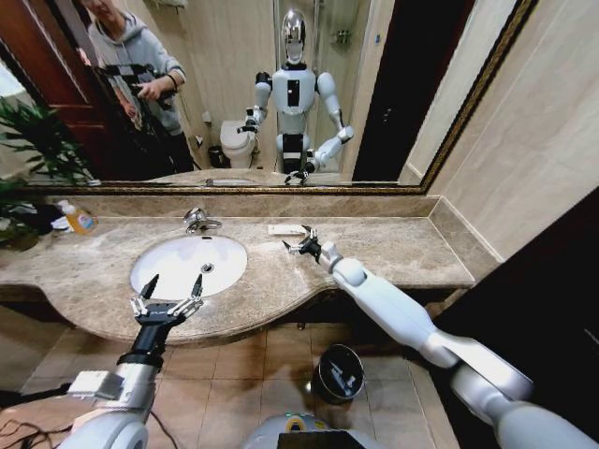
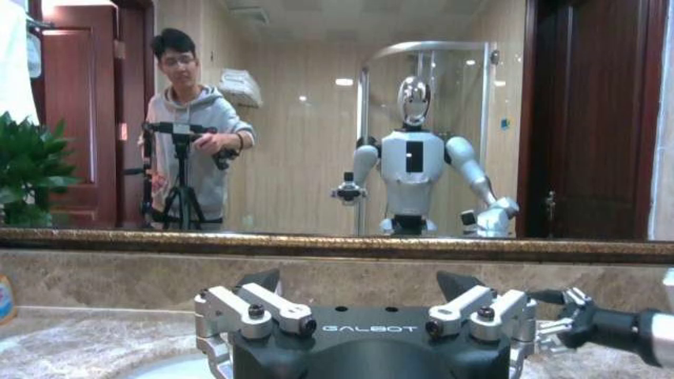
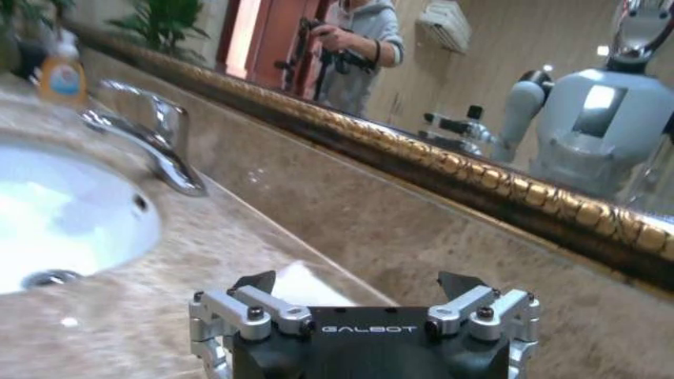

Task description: Pick up the trash from the sink and place it in the trash bin.

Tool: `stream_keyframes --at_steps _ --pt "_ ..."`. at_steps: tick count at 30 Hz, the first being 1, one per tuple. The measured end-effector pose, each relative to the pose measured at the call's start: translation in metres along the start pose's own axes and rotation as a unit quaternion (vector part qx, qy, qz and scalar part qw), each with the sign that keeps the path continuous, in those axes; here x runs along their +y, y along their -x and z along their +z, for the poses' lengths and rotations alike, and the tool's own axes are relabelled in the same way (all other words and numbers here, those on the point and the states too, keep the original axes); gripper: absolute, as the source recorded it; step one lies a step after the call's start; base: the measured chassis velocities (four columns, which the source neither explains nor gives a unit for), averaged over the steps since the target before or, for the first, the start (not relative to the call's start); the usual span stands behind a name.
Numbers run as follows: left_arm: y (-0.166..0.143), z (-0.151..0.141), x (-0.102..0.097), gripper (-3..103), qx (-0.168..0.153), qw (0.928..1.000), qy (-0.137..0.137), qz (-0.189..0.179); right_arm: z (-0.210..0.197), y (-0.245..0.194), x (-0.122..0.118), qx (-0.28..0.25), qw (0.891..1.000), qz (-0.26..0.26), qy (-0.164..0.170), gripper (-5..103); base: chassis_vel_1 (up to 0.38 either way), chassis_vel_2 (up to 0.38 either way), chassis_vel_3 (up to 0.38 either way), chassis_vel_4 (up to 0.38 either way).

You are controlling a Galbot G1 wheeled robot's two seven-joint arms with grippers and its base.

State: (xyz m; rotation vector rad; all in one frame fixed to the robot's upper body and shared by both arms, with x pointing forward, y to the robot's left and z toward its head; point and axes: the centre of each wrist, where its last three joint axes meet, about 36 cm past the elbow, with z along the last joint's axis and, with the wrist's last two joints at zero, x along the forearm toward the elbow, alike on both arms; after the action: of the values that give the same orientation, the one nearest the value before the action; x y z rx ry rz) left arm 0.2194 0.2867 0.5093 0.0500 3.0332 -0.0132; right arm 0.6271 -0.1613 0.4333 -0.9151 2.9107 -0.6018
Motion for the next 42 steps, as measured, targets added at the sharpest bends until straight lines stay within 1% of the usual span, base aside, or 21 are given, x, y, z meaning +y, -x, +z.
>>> stream_keyframes --at_steps 4,7,10,15,16,17,19,20,22,24,26,28,29,32,33,34,35,36,37,41,42 --pt "0.000 0.000 0.000 100 0.000 1.0000 0.000 0.000 -0.001 0.014 -0.003 0.012 1.000 0.003 -0.010 100 0.000 0.000 0.000 0.000" --pt "0.000 0.000 0.000 100 0.000 1.0000 0.000 0.000 -0.002 0.020 -0.003 0.019 1.000 -0.011 -0.009 100 0.000 0.000 0.000 0.000" --pt "0.000 0.000 0.000 100 0.000 1.0000 0.000 0.000 -0.005 0.024 -0.001 0.037 0.998 -0.042 -0.006 100 0.000 0.000 0.000 0.000" --pt "0.000 0.000 0.000 100 0.000 1.0000 0.000 0.000 -0.010 0.029 -0.005 0.055 0.997 -0.063 -0.005 100 0.000 0.000 0.000 0.000" --pt "0.000 0.000 0.000 100 0.000 1.0000 0.000 0.000 -0.011 0.031 -0.008 0.060 0.996 -0.065 -0.004 103 0.000 0.000 0.000 0.000" --pt "0.000 0.000 0.000 100 0.000 1.0000 0.000 0.000 -0.012 0.033 -0.013 0.066 0.996 -0.066 -0.006 100 0.000 0.000 0.000 0.000" --pt "0.000 0.000 0.000 100 0.000 1.0000 0.000 0.000 -0.014 0.036 -0.017 0.070 0.995 -0.067 -0.009 91 0.000 0.000 0.000 0.000" --pt "0.000 0.000 0.000 100 0.000 1.0000 0.000 0.000 -0.014 0.036 -0.017 0.070 0.995 -0.067 -0.009 91 0.000 0.000 0.000 0.000" --pt "0.000 0.000 0.000 100 0.000 1.0000 0.000 0.000 -0.016 0.045 -0.018 0.075 0.995 -0.065 -0.016 80 0.000 0.000 0.000 0.000" --pt "0.000 0.000 0.000 100 0.000 1.0000 0.000 0.000 -0.017 0.047 -0.019 0.078 0.995 -0.066 -0.019 80 0.000 0.000 0.000 0.000" --pt "0.000 0.000 0.000 100 0.000 1.0000 0.000 0.000 -0.017 0.054 -0.019 0.087 0.993 -0.072 -0.028 69 0.000 0.000 0.000 0.000" --pt "0.000 0.000 0.000 100 0.000 1.0000 0.000 0.000 -0.017 0.059 -0.021 0.097 0.992 -0.079 -0.033 64 0.000 0.000 0.000 0.000" --pt "0.000 0.000 0.000 100 0.000 1.0000 0.000 0.000 -0.017 0.059 -0.021 0.097 0.992 -0.079 -0.033 64 0.000 0.000 0.000 0.000" --pt "0.000 0.000 0.000 100 0.000 1.0000 0.000 0.000 -0.015 0.065 -0.024 0.113 0.989 -0.085 -0.037 48 0.000 0.000 0.000 0.000" --pt "0.000 0.000 0.000 100 0.000 1.0000 0.000 0.000 -0.015 0.065 -0.024 0.113 0.989 -0.085 -0.037 48 0.000 0.000 0.000 0.000" --pt "0.000 0.000 0.000 100 0.000 1.0000 0.000 0.000 -0.015 0.065 -0.026 0.116 0.989 -0.089 -0.038 42 0.000 0.000 0.000 0.000" --pt "0.000 0.000 0.000 100 0.000 1.0000 0.000 0.000 -0.015 0.064 -0.027 0.117 0.988 -0.092 -0.038 42 0.000 0.000 0.000 0.000" --pt "0.000 0.000 0.000 100 0.000 1.0000 0.000 0.000 -0.015 0.064 -0.029 0.119 0.988 -0.094 -0.039 37 0.000 0.000 0.000 0.000" --pt "0.000 0.000 0.000 100 0.000 1.0000 0.000 0.000 -0.015 0.064 -0.029 0.119 0.988 -0.094 -0.039 37 0.000 0.000 0.000 0.000" --pt "0.000 0.000 0.000 100 0.000 1.0000 0.000 0.000 -0.014 0.058 -0.037 0.118 0.988 -0.087 -0.040 16 0.000 0.000 0.000 0.000" --pt "0.000 0.000 0.000 100 0.000 1.0000 0.000 0.000 -0.014 0.058 -0.037 0.118 0.988 -0.087 -0.040 16 0.000 0.000 0.000 0.000"
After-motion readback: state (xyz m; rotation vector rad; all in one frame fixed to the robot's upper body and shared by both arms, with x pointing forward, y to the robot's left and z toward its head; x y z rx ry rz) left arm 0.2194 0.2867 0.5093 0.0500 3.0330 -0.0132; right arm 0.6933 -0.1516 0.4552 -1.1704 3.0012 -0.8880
